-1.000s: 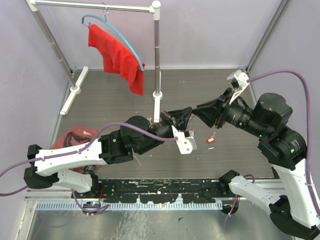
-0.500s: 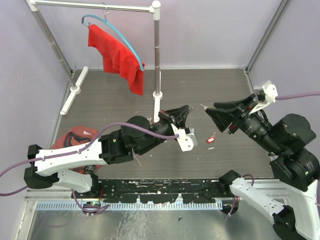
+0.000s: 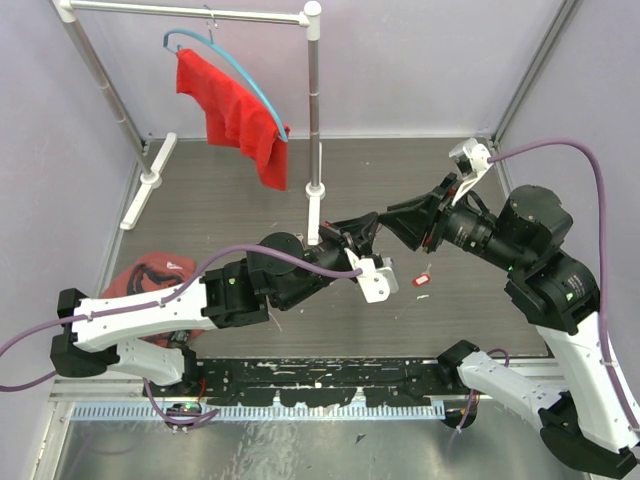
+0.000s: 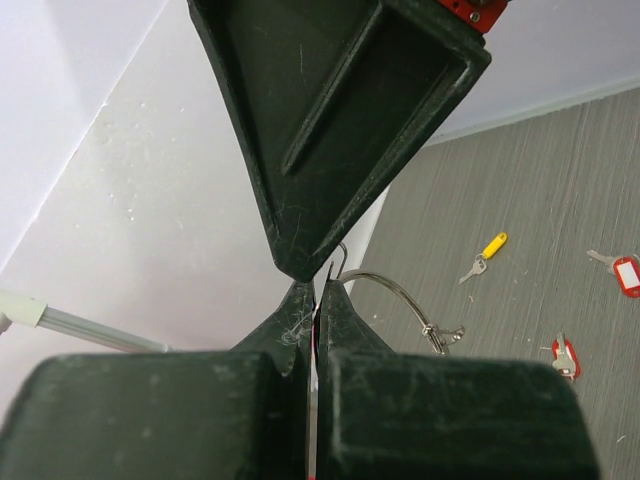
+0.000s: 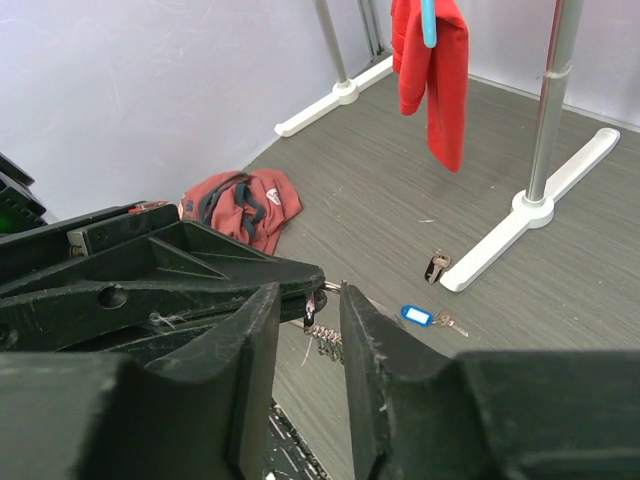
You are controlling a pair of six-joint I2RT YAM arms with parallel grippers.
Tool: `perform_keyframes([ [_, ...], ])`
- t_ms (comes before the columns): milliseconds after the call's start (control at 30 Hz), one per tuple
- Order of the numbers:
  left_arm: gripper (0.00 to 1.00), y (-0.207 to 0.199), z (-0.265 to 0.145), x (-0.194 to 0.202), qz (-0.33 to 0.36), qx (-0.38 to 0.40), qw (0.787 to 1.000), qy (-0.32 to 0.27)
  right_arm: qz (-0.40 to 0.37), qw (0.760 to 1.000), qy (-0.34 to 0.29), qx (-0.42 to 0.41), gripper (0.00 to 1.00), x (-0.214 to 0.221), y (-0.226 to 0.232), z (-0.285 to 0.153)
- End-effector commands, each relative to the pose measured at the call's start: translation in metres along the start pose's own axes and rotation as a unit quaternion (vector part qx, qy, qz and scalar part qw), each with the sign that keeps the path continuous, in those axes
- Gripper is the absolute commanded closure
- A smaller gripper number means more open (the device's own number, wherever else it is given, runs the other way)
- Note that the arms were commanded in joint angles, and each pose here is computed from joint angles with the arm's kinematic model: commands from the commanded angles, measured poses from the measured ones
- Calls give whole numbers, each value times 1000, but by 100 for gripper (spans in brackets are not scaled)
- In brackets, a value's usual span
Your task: Put the keys on the keyring
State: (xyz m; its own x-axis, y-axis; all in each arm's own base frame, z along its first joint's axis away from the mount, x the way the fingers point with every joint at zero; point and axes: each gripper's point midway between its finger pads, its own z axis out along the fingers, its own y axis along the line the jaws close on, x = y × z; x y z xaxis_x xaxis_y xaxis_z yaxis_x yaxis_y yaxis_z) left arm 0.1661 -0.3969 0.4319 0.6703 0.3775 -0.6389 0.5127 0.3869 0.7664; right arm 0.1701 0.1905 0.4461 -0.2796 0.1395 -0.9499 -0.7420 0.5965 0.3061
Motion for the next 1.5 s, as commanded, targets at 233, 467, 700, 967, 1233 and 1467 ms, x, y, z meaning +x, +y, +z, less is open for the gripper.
perform_keyframes([
  [233,100,27,-5,-23,-26,-30,999,-33,-3,1000,-20,-7,70,-14,6,-4],
  [467,100,29,-6,-24,-25,-32,999,-34,-5,1000,-7,-4,67,-8,4,-3],
  [700,100,29,-8,-24,-27,-30,999,-37,-8,1000,-17,10,91,-12,0,-4],
  [967,100,29,-10,-25,-27,-28,998,-41,-7,999,-24,43,97,-13,-12,-6],
  [1233,100,28,-10,-26,-28,-25,998,-43,-13,999,-34,11,99,-17,1,-8],
  [1467,91,25,-9,-24,-25,-20,999,-38,-16,999,-45,-8,99,-22,10,-13],
])
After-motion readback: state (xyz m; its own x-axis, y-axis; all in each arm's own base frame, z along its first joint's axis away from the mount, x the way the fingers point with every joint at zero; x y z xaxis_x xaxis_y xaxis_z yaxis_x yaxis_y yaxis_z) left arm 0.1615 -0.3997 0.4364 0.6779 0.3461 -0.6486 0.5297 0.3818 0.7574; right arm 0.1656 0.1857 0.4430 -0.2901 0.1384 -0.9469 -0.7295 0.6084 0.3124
